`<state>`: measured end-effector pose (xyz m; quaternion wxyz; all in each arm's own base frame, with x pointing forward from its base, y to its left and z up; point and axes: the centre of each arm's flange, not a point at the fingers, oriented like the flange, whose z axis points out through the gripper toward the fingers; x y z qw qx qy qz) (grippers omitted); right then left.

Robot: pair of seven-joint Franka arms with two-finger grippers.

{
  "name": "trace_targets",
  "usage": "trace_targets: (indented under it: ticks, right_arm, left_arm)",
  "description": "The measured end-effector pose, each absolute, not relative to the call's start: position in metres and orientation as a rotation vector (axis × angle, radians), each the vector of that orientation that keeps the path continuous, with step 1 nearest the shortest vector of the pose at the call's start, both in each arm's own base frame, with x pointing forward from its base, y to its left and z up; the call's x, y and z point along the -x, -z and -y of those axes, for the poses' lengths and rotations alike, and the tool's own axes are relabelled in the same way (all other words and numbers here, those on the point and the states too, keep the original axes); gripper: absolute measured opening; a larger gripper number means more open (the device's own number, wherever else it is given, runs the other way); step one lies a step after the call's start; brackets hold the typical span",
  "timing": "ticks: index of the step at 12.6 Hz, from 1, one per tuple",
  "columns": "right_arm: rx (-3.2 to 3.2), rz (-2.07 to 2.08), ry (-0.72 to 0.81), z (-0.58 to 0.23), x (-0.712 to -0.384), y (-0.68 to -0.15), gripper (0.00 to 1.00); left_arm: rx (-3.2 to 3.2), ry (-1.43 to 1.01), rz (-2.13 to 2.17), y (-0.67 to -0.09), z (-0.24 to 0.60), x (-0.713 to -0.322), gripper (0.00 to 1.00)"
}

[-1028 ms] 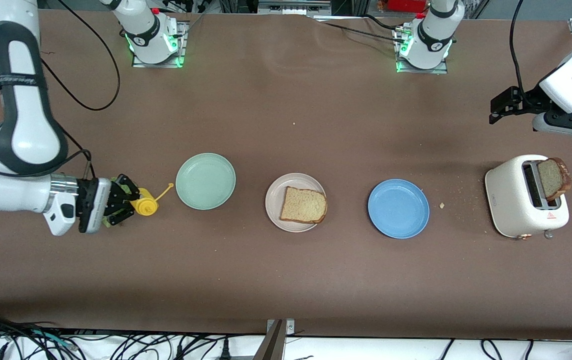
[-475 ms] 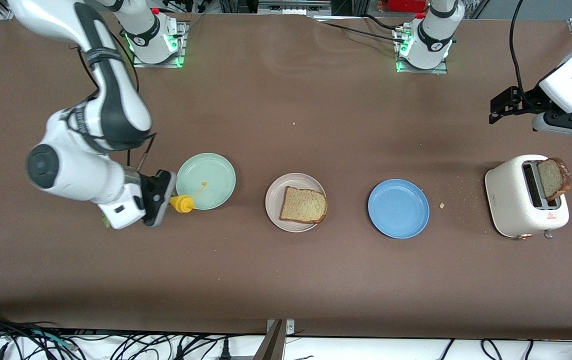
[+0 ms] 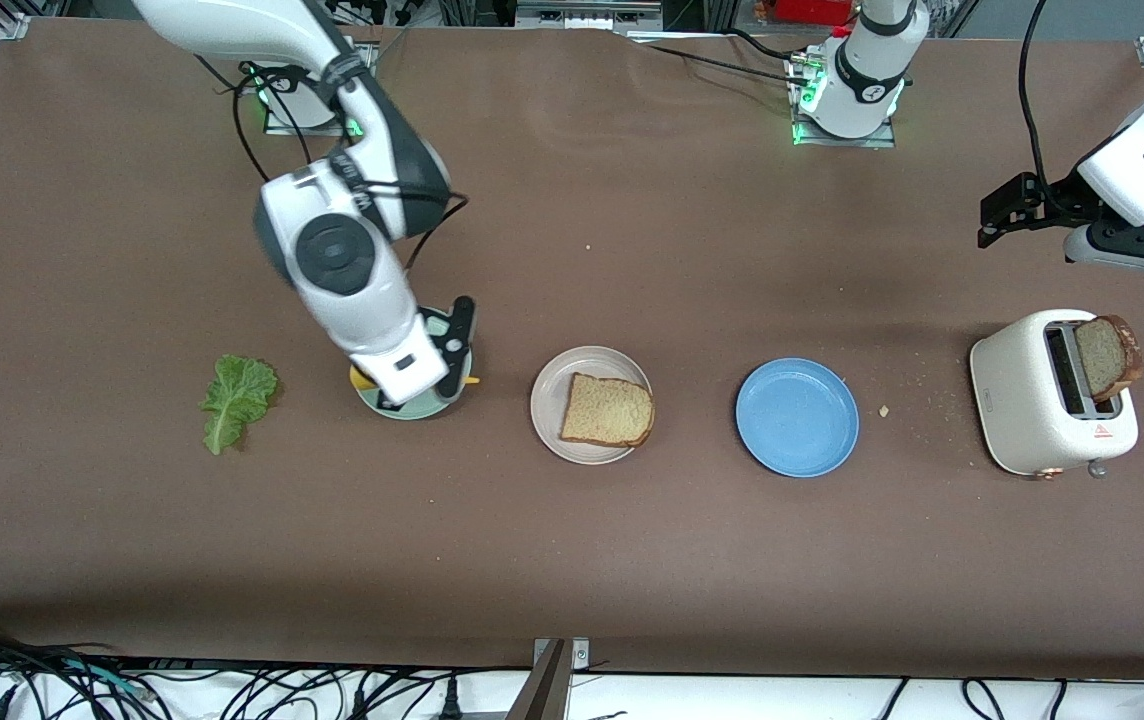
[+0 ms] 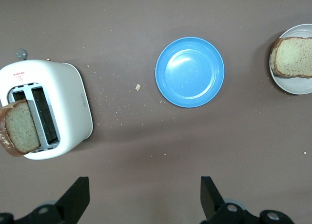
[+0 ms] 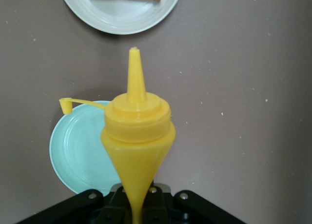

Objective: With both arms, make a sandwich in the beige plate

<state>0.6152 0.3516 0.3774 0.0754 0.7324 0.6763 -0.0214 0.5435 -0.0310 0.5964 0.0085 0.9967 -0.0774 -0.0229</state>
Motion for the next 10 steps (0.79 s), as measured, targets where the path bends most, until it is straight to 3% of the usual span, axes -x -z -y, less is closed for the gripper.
trace_targets:
  ticks: [10]
  right_arm:
    - [-1.659, -2.053, 0.335, -0.443, -0.555, -0.280, 0.03]
  left_arm:
    - [-3.114, 0.072, 0.242, -0.596, 0.031, -0.543, 1.00]
